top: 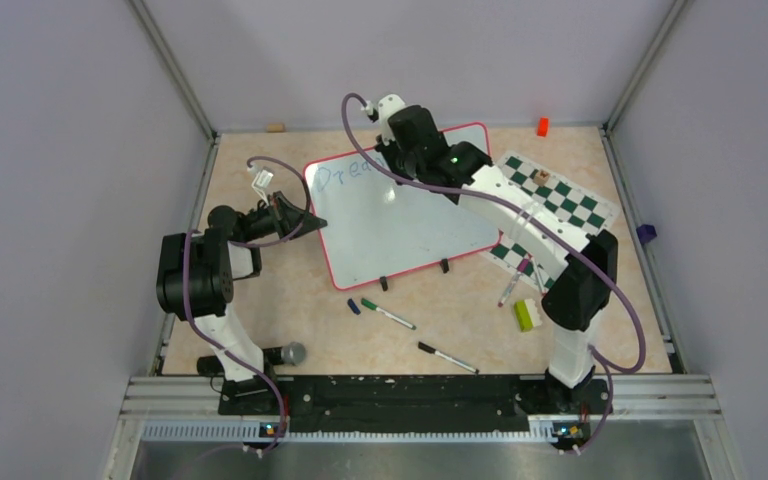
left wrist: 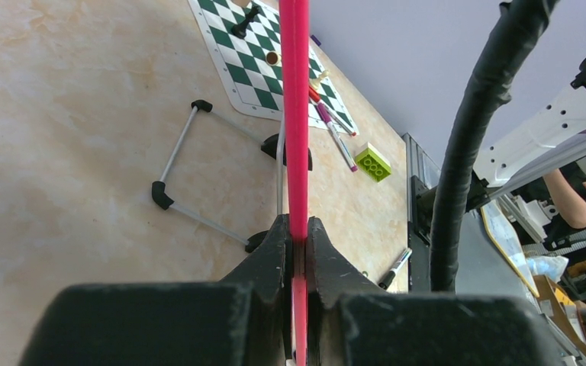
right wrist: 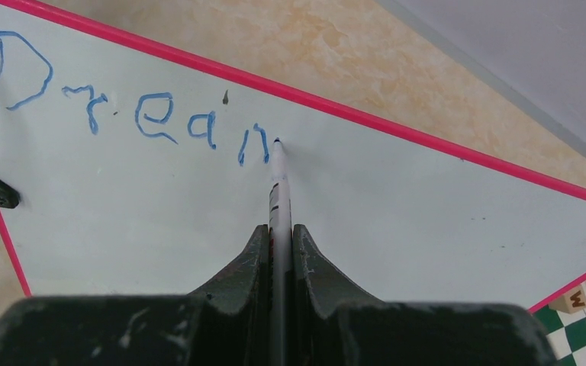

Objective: Write a sentence on the whiteboard

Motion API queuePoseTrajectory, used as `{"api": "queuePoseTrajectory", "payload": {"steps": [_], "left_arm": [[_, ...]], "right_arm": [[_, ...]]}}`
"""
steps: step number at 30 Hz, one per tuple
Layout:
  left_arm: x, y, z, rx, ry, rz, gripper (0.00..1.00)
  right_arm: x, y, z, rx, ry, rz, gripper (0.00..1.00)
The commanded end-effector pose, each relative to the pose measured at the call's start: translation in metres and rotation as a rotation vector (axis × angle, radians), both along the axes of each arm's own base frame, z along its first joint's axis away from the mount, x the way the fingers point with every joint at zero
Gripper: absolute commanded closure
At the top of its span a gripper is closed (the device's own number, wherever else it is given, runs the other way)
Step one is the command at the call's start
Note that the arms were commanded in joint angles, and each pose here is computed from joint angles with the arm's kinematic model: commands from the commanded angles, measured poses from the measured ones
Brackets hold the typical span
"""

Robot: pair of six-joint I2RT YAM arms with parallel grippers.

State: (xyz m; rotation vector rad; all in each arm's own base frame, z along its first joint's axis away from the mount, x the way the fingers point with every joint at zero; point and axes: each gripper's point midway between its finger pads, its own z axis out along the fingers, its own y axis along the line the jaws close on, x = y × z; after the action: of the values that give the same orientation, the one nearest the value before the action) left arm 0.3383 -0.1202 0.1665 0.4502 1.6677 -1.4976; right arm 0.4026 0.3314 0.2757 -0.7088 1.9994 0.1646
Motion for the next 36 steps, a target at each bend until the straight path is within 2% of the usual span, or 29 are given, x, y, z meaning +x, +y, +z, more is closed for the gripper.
{"api": "queuePoseTrajectory", "payload": {"steps": [1,21,36], "left_arm": [[-0.004,-0.003,0.019,0.048,-0.190,-0.027,1.00],[-0.004,-0.003,0.020,0.048,-0.193,-0.026,1.00],[-0.004,-0.003,0.019,0.048,-0.192,-0.026,1.00]], "right_arm": [[0.012,0.002,0.018,0.028,-0.045,-0.012,1.00],[0.019,-0.013,0.018,0.010,-0.041,-0.066,1.00],[0.004,-0.022,0.005,-0.009,0.004,-0.046,1.00]]}}
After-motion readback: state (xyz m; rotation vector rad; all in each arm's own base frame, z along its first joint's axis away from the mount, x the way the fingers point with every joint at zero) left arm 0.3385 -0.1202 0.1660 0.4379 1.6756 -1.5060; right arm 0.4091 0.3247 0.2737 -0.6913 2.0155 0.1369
